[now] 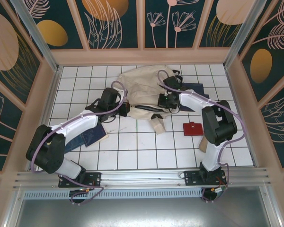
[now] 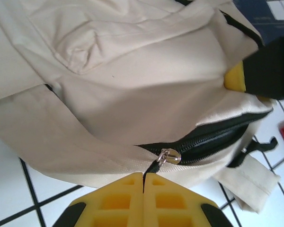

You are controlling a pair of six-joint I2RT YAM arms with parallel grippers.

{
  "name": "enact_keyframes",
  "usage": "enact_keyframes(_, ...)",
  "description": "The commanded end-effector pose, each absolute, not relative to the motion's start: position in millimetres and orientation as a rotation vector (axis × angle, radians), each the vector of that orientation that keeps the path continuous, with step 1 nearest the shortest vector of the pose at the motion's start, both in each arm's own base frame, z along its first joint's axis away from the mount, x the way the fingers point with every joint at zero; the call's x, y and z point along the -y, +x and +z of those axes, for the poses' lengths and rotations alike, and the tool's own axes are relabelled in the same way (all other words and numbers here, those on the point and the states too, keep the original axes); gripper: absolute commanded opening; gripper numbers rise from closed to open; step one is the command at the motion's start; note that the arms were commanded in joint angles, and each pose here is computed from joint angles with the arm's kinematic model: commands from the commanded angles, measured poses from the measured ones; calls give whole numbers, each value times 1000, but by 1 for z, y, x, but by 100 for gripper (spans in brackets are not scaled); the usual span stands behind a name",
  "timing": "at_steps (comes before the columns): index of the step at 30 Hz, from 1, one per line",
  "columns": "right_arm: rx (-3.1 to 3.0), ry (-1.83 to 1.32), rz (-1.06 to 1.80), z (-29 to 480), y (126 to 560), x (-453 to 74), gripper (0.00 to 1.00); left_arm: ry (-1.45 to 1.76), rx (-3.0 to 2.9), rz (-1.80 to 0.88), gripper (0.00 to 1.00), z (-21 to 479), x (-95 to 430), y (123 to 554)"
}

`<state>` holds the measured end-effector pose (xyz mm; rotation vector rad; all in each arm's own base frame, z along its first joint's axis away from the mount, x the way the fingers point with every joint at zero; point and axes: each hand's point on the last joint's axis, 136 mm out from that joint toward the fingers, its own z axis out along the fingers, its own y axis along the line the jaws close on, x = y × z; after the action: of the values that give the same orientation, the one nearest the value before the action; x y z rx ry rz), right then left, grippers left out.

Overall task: Pack the student bag
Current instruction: Unzip the student bag at the top-center of the table.

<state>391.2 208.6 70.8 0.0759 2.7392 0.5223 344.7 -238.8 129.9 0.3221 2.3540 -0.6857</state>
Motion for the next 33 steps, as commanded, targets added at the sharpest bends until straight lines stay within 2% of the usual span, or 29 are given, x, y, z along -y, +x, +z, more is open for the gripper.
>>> enact_keyframes(1, -2736, 26, 495, 90, 386, -187, 35, 343, -2319, -711, 0, 142, 228, 343)
enact_keyframes(2, -2723, 5, 498, 98, 384, -192, 49, 371, -2324, -748, 0, 142, 233, 339)
enact_keyframes(3, -2704, -18, 483, 106, 382, -196, 56, 390, -2331, -783, 0, 141, 237, 335)
enact_keyframes(5, -2663, -57, 464, 122, 379, -206, 59, 416, -2341, -836, 0, 139, 244, 331)
enact_keyframes(13, -2509, -65, 777, 172, 343, -252, 54, 506, -2384, -931, 0, 125, 269, 326)
enact_keyframes(16, -2527, -267, 832, 164, 328, -272, 53, 491, -2417, -911, 0, 117, 272, 328)
enact_keyframes(19, -2531, -335, 821, 153, 331, -277, 53, 461, -2367, -945, 0, 137, 279, 338)
enact_keyframes(22, -2534, -389, 787, 143, 337, -281, 53, 383, -2363, -850, 0, 140, 266, 346)
enact_keyframes(24, -2519, -430, 822, 140, 335, -288, 49, 377, -2376, -821, 0, 139, 261, 344)
enact_keyframes(29, -2387, -470, 989, 162, 310, -307, 44, 409, -2409, -796, 0, 138, 258, 341)
enact_keyframes(33, -2424, -400, 951, 144, 305, -310, 42, 427, -2377, -797, 0, 148, 262, 346)
